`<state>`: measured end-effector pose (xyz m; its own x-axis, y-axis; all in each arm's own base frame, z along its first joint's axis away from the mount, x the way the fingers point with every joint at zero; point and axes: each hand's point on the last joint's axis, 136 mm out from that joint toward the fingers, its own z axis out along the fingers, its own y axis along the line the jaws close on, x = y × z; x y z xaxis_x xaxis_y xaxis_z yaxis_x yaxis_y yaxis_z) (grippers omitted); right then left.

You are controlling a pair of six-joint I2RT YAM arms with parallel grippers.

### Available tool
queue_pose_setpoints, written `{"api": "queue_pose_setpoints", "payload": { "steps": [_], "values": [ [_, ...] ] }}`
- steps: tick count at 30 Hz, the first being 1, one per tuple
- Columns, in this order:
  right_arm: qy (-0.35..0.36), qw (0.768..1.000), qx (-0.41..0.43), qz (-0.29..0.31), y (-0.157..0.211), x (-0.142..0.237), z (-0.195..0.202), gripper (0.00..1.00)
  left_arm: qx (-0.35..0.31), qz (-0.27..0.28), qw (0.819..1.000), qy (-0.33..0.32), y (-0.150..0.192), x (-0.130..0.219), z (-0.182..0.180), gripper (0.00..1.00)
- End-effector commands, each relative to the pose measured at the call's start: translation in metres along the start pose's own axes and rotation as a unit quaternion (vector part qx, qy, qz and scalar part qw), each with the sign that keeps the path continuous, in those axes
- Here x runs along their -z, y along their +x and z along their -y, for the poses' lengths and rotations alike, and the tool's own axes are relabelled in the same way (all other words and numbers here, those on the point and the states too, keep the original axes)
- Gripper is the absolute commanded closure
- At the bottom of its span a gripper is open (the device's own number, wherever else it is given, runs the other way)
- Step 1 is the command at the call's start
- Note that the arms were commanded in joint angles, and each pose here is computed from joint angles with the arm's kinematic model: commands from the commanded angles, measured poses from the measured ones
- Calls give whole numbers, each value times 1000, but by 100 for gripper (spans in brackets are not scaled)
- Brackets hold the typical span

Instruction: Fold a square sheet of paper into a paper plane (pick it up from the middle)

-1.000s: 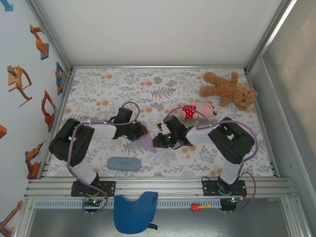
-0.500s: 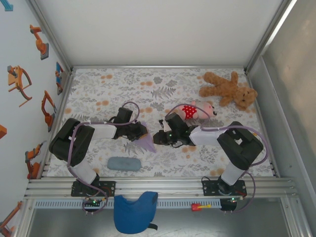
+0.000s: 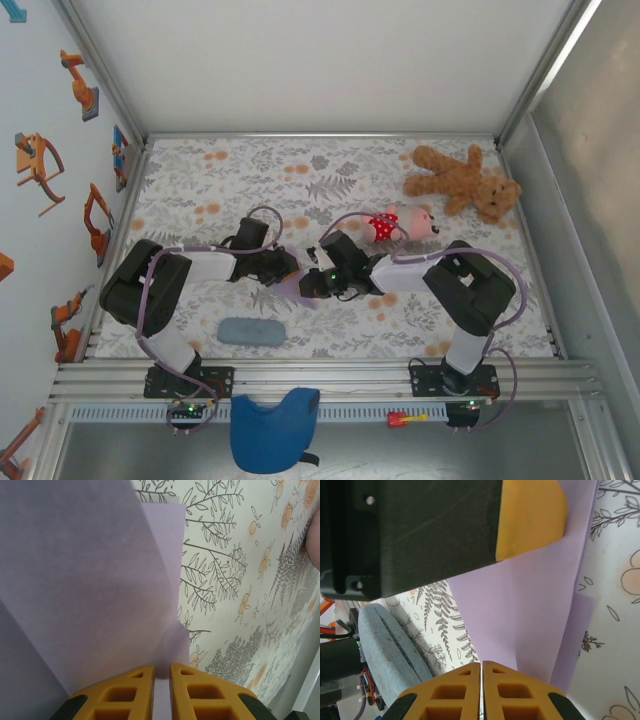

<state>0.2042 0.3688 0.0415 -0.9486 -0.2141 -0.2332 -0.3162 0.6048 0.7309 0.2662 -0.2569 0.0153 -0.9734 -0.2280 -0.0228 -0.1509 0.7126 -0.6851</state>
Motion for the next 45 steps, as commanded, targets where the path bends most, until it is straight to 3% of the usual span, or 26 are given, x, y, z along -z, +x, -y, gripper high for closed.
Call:
{"api": "queue_pose_setpoints", "payload": {
  "steps": [1,30,45],
  "values": [
    [1,1000,9,-5,-3,-5,-1,91,1,-20,1000,-15,7,-4,-10,84],
    [63,997,-23,-48,24,-12,39,93,35,-42,994,-91,17,-9,-46,84],
    [36,995,-43,-78,52,1,34,93,37,-46,993,-98,20,-8,-51,84]
  ]
}}
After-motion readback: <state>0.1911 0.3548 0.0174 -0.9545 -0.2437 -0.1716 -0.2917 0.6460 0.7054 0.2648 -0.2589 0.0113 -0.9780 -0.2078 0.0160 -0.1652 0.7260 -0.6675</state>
